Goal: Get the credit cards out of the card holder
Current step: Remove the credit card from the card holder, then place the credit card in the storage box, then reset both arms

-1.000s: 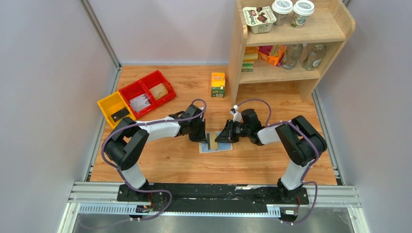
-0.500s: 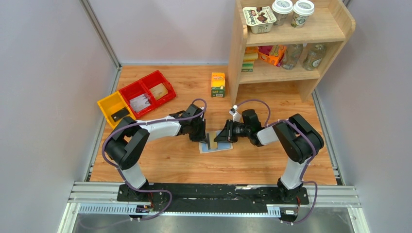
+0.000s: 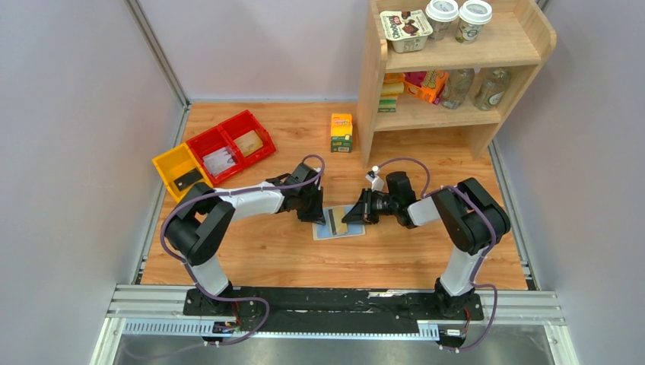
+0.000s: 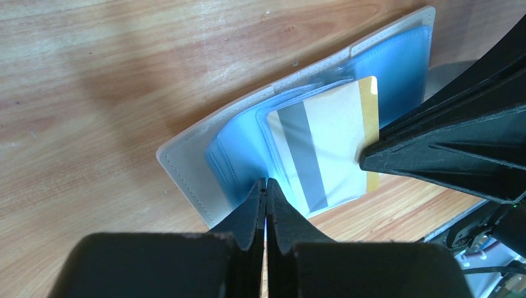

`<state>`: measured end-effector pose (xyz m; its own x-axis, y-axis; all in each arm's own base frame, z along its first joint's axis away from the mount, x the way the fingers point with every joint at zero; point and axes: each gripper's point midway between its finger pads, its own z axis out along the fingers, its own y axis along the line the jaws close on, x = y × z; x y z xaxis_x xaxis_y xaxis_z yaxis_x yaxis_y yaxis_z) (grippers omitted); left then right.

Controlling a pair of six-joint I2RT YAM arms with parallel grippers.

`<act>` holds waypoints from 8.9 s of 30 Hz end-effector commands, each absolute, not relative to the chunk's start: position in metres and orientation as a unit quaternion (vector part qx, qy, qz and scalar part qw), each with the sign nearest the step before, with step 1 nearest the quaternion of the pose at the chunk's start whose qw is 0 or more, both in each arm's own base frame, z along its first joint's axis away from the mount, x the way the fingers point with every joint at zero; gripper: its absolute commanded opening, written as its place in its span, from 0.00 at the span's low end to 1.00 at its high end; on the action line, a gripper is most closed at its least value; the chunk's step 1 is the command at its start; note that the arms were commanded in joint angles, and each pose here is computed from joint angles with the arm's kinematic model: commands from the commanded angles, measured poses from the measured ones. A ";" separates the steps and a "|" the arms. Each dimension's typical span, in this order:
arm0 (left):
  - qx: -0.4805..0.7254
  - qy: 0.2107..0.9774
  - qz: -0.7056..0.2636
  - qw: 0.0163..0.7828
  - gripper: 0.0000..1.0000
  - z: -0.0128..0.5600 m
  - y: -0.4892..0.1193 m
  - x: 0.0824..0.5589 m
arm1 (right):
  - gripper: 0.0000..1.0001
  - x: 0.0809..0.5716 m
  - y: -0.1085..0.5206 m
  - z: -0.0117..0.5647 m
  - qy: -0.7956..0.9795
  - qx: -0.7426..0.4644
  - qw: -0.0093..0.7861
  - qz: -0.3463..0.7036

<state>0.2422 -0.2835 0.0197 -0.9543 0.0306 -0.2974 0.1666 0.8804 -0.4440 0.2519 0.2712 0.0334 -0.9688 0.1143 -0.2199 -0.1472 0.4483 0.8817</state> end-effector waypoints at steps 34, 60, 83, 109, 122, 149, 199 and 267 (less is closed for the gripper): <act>0.059 0.981 -0.162 0.088 0.00 -0.017 -0.253 0.216 | 0.22 0.260 0.282 0.046 0.822 -0.023 0.126 0.555; 0.061 0.978 -0.170 0.106 0.00 -0.007 -0.254 0.220 | 0.00 0.265 0.231 0.053 0.839 0.009 0.166 0.517; -0.059 0.910 -0.287 0.292 0.67 0.181 -0.233 0.250 | 0.00 0.252 0.233 0.163 0.835 -0.217 0.477 0.167; -0.119 0.865 -0.435 0.218 0.70 0.206 -0.268 0.236 | 0.00 0.207 0.318 0.227 0.650 -0.386 0.653 -0.039; -0.128 0.852 -0.457 0.220 0.10 0.206 -0.275 0.242 | 0.00 0.199 0.330 0.217 0.642 -0.405 0.650 -0.033; -0.160 0.808 -0.356 0.441 0.00 0.190 -0.162 0.329 | 1.00 0.255 0.222 0.183 0.809 -0.044 0.515 0.279; -0.232 0.861 -0.029 0.452 0.51 0.175 0.001 0.521 | 1.00 0.270 0.185 0.167 0.846 -0.077 0.467 0.247; -0.042 0.884 0.015 0.466 0.64 0.198 -0.011 0.230 | 0.82 0.221 0.318 -0.008 0.963 -0.210 0.166 0.014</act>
